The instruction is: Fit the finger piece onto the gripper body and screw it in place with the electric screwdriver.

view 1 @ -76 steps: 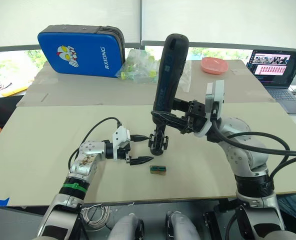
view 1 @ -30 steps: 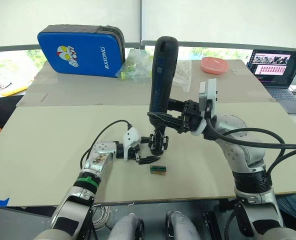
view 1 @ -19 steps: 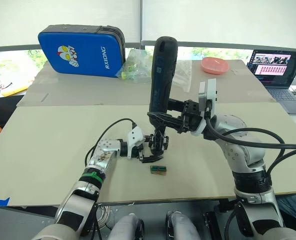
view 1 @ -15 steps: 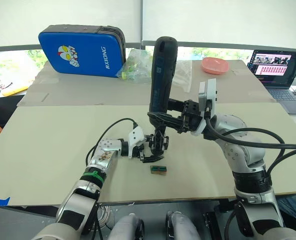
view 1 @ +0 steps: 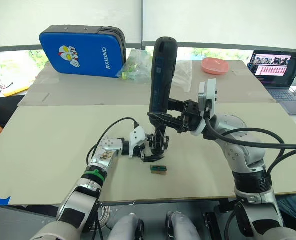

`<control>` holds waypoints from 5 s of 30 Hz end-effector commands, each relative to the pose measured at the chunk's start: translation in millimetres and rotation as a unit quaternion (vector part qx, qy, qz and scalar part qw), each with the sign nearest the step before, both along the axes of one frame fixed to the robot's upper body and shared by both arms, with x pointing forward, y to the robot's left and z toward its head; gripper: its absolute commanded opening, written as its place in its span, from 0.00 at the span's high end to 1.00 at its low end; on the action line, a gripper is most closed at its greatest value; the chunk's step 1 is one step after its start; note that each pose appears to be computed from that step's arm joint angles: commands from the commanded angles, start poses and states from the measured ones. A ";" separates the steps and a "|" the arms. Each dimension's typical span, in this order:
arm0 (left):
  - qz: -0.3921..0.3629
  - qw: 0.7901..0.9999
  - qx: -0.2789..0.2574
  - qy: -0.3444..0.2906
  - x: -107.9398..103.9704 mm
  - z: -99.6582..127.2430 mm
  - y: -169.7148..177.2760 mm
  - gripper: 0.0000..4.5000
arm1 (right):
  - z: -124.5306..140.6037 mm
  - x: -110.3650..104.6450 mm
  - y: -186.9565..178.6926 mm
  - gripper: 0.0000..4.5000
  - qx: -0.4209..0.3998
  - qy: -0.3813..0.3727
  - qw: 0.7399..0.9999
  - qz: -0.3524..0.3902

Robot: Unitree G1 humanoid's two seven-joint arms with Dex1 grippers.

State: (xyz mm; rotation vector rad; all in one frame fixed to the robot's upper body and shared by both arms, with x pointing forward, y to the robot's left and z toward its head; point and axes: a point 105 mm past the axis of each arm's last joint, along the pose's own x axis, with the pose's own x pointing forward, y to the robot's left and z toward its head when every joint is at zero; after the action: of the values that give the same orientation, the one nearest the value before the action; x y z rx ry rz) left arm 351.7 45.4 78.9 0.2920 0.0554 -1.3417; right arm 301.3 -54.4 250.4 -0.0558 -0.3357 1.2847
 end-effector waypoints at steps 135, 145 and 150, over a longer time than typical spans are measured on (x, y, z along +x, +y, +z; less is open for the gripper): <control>-0.115 0.993 0.029 0.018 -83.0 16.9 97.8 0.01 | -3.7 -100.9 -82.1 0.58 -0.027 -0.069 0.984 -0.159; -0.156 0.986 0.060 0.015 -86.0 -5.4 23.5 0.01 | -9.3 -95.5 -14.1 0.58 -0.003 -0.090 0.995 -0.037; -0.130 0.990 0.061 -0.003 -80.9 -8.7 8.7 0.01 | -13.1 -89.6 -7.0 0.58 -0.005 -0.104 0.994 -0.029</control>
State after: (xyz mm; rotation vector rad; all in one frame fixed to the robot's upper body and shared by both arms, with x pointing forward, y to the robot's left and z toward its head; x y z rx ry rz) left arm 267.6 60.3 67.6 0.4026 0.1259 -1.6282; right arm 219.2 -64.7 221.9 -0.1771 -0.3902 1.2151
